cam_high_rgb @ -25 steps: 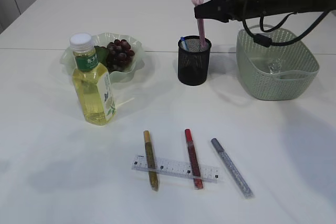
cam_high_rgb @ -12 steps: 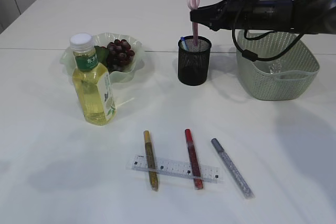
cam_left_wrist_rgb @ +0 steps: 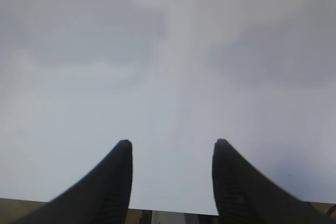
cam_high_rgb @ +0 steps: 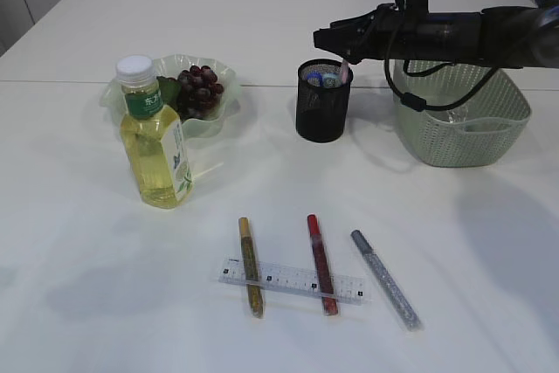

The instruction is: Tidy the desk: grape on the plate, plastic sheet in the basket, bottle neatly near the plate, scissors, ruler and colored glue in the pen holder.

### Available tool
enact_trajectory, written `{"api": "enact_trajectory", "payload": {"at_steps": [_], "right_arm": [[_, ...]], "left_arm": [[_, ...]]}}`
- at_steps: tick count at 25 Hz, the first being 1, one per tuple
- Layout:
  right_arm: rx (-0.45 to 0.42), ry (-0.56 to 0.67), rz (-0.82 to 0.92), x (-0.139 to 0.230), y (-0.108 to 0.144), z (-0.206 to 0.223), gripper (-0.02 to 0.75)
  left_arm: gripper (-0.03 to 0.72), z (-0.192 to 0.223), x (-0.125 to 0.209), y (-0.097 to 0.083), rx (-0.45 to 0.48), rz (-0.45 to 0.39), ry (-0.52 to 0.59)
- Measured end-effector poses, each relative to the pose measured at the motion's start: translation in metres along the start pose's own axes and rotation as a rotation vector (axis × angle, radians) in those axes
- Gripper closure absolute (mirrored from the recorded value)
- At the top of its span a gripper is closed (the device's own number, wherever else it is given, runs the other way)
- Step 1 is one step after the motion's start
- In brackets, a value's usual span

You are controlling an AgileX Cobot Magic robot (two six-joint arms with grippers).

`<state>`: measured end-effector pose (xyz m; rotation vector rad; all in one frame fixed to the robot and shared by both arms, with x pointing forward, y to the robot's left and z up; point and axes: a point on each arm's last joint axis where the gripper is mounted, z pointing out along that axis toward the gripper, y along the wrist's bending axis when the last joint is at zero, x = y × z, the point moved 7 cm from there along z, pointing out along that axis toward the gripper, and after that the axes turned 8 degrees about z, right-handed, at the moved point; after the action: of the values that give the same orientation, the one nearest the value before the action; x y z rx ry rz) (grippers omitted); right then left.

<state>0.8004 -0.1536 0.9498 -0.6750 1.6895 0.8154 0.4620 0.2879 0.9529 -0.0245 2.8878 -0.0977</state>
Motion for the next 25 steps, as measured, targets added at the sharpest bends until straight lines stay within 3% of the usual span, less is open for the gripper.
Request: {"api": "enact_trajectory", "payload": {"at_steps": [6,12,17,25], "right_arm": [[0.015,0.004,0.083,-0.012,0.002,-0.004,0.298],[0.117,0.191,0.172,-0.051,0.021,-0.035,0.301],[0.221,0.392,0.216,-0.083,0.055,-0.08,0.334],[0.23,0.575,0.244,-0.105,0.116,-0.117,0.346]], "left_arm": [[0.327,0.0,0.0,0.0,0.0,0.0,0.0],[0.327,0.0,-0.001,0.0,0.0,0.0,-0.006],[0.328,0.0,-0.005,0.0,0.0,0.0,-0.028],[0.328,0.0,-0.011,0.0,0.0,0.0,-0.065]]}}
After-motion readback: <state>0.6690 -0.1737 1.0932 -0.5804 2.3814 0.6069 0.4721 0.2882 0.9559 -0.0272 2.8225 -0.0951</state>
